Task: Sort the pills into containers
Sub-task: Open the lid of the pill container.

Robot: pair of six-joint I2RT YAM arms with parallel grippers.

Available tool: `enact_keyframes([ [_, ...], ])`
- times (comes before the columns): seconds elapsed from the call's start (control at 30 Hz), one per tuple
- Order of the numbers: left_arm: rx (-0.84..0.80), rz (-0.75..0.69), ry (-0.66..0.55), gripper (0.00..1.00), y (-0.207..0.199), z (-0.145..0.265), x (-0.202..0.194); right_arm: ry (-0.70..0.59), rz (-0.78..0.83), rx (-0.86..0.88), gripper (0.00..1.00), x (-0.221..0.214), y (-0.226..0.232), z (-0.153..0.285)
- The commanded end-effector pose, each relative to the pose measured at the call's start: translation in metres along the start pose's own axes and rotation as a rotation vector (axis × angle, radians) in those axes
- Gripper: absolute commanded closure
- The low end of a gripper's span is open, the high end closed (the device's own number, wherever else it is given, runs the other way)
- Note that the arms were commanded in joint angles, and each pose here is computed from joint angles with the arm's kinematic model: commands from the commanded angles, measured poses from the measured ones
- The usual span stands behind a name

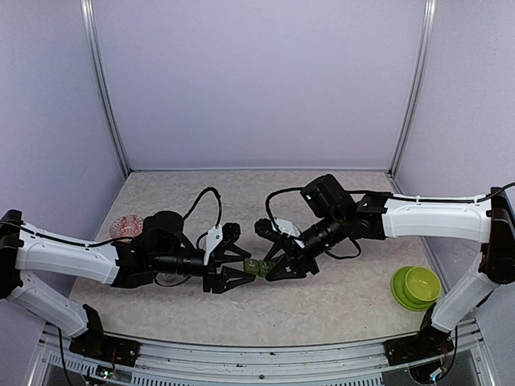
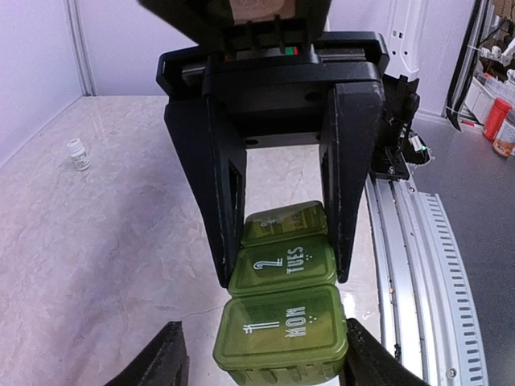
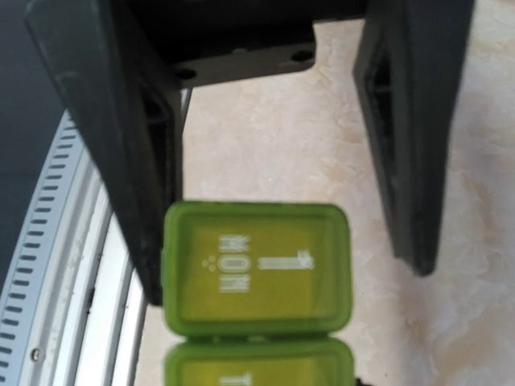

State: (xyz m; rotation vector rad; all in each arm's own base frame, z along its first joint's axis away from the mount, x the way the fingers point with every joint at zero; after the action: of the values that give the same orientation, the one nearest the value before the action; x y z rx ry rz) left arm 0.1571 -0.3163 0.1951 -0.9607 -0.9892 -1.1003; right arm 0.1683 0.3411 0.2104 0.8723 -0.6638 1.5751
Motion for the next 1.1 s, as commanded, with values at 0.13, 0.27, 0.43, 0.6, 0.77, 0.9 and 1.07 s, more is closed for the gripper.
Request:
enact_keyframes([
  [0.13, -0.049, 0.002, 0.006, 0.59, -0.005, -0.004, 0.006, -0.006, 0.03, -0.017, 0.69, 0.004, 0.005, 0.003],
  [0.27, -0.051, 0.004, 0.009, 0.75, -0.004, -0.004, 0.006, -0.01, 0.037, -0.024, 0.69, 0.006, 0.005, 0.005],
  [0.43, -0.035, 0.017, -0.004, 0.6, -0.002, -0.003, 0.009, -0.003, 0.034, -0.023, 0.69, 0.005, 0.004, 0.005],
  [0.6, 0.004, 0.032, -0.032, 0.2, 0.002, 0.003, 0.014, 0.01, 0.027, -0.031, 0.69, 0.004, 0.003, 0.004],
  [0.77, 0.047, 0.056, -0.059, 0.09, 0.008, 0.008, 0.02, 0.025, 0.016, -0.029, 0.69, 0.001, 0.001, 0.001],
  [0.9, 0.081, 0.088, -0.08, 0.01, 0.016, 0.011, 0.024, 0.048, 0.012, -0.034, 0.69, 0.0, 0.0, -0.002],
  [1.07, 0.099, 0.102, -0.092, 0.01, 0.021, 0.013, 0.028, 0.062, 0.012, -0.033, 0.69, -0.002, 0.002, -0.006],
])
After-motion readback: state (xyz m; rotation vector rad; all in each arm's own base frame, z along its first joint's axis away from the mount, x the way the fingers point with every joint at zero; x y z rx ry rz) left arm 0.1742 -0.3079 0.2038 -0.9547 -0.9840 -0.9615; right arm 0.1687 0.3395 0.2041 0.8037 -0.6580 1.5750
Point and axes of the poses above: each gripper's point midway between its finger pads, its own z axis back along the fingers, its own y axis along the line the jaws close on, x = y × z, the point moved 6 cm from there along z, back along the fingers, and after that the axes turned 6 degrees about z, right-handed, at the moved point
